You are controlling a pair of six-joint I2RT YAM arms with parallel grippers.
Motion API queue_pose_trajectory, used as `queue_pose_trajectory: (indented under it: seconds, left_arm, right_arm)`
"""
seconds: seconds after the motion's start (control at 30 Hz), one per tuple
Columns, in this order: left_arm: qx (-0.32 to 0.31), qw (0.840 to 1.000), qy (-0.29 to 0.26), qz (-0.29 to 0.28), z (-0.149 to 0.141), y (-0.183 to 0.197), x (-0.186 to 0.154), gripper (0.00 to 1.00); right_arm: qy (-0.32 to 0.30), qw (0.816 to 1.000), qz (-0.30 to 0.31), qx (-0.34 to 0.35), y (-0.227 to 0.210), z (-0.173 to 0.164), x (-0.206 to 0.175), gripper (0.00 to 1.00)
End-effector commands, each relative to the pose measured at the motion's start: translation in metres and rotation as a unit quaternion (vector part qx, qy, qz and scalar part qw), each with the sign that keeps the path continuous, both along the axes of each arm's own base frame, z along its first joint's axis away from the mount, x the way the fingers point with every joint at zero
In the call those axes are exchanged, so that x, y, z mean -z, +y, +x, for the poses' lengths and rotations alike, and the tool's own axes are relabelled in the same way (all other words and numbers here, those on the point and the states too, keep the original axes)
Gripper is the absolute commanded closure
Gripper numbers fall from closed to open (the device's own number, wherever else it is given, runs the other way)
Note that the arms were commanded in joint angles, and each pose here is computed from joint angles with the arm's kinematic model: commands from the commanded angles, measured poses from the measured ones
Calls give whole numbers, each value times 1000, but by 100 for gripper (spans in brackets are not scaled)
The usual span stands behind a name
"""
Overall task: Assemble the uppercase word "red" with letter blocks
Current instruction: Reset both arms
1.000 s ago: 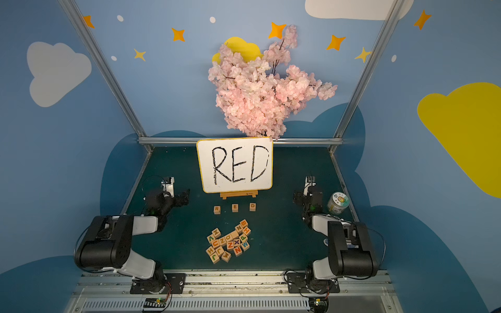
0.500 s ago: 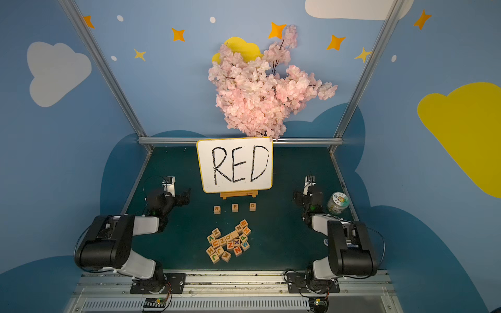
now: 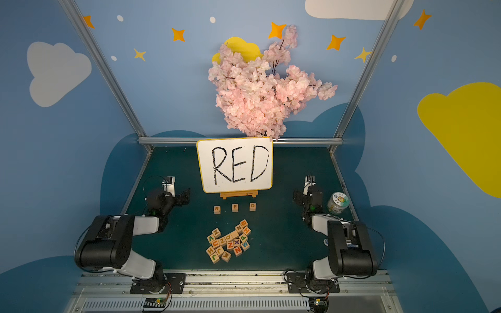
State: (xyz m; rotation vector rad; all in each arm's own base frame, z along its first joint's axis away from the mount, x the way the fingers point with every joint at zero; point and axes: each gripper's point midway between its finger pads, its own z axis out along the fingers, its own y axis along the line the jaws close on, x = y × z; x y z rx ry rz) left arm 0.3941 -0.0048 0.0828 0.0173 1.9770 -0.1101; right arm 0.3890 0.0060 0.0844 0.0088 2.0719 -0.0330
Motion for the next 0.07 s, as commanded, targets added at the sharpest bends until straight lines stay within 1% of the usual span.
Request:
queue_pose_trajectory:
  seconds: [0.0, 0.03]
  left_arm:
    - [1, 1000, -3, 6, 0, 0, 0, 1]
    - [1, 1000, -2, 7, 0, 0, 1, 1]
  right_arm:
    - [-7, 1000, -3, -7, 3, 2, -2, 12]
    - [-8, 1000, -2, -7, 3, 2, -2, 12]
